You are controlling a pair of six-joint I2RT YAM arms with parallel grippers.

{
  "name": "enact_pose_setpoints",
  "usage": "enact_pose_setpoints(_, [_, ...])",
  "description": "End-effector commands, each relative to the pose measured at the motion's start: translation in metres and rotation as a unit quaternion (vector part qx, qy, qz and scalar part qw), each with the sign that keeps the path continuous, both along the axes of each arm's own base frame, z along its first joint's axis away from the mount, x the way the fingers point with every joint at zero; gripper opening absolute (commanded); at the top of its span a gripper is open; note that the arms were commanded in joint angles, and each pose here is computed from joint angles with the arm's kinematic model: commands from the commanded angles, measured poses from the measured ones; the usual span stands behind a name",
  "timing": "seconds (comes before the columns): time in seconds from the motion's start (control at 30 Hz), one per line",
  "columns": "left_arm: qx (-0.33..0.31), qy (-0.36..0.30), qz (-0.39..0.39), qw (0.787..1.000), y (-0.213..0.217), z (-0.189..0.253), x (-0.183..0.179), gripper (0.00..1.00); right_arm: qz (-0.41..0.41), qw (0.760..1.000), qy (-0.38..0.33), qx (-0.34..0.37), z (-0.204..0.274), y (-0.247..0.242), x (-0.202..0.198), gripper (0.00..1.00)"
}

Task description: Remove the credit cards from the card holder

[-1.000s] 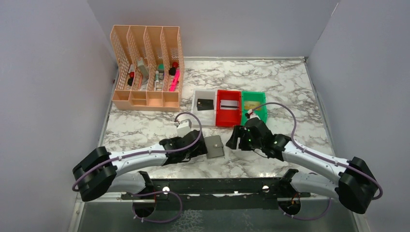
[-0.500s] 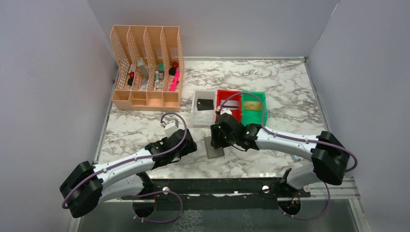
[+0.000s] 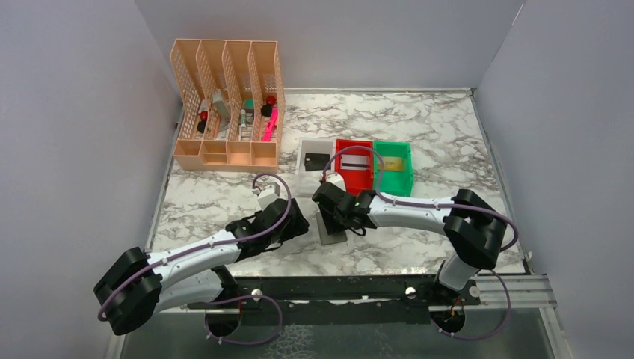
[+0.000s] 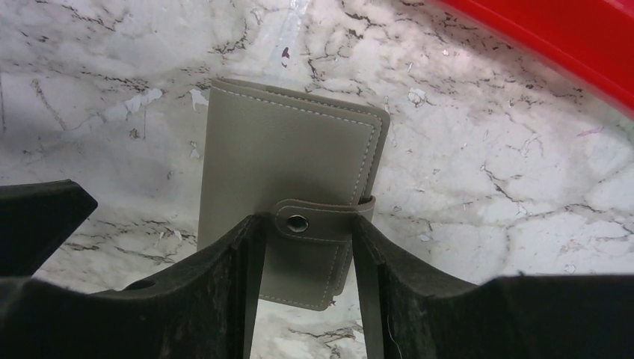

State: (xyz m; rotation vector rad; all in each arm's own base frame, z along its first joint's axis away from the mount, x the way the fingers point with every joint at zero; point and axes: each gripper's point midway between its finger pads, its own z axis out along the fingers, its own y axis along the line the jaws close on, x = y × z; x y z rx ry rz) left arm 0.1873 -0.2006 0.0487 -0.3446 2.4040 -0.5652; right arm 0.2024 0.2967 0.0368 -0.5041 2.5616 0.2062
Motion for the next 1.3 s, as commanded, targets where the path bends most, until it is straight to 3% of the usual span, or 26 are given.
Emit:
enact_pose_setpoints(0.0, [-0.006,-0.001,-0.016,1.0,-0.006,0.0,0.001,0.8,-0.003,0.999,-0.027,-0.043,0.0,-0.006,0.008,0.5])
enact_pose_setpoints(0.1, [-0.007,0.0,-0.018,1.0,-0.008,-0.001,0.0,0.8,-0.009,0.998,-0.031,-0.058,-0.004,-0.011,0.009,0.5])
enact_pose_setpoints(0.33, [-0.021,0.002,-0.045,0.999,-0.02,-0.001,-0.002,0.8,-0.02,0.997,-0.035,-0.063,-0.01,-0.015,0.01,0.29])
enact_pose_setpoints(0.47, [-0.017,0.01,-0.059,0.998,-0.025,-0.003,-0.002,0.8,-0.023,0.998,-0.034,-0.045,-0.01,-0.013,0.008,0.26])
enact_pose_setpoints(0.6, [-0.012,0.016,-0.074,0.997,-0.031,-0.004,-0.002,0.79,-0.024,0.999,-0.029,-0.03,-0.011,-0.011,0.005,0.09])
enact_pose_setpoints(0.7, [-0.01,0.022,-0.08,0.997,-0.032,-0.007,-0.003,0.79,-0.027,0.999,-0.028,-0.014,-0.008,-0.009,0.003,0.03])
enact_pose_setpoints(1.0, [-0.012,0.02,-0.082,0.996,-0.033,-0.005,-0.003,0.8,-0.01,0.995,-0.03,0.092,0.023,0.01,-0.007,0.03])
enact_pose_setpoints(1.27, [-0.007,0.013,-0.078,0.997,-0.029,0.001,-0.002,0.84,-0.052,0.984,-0.014,0.17,0.041,0.001,-0.012,0.05])
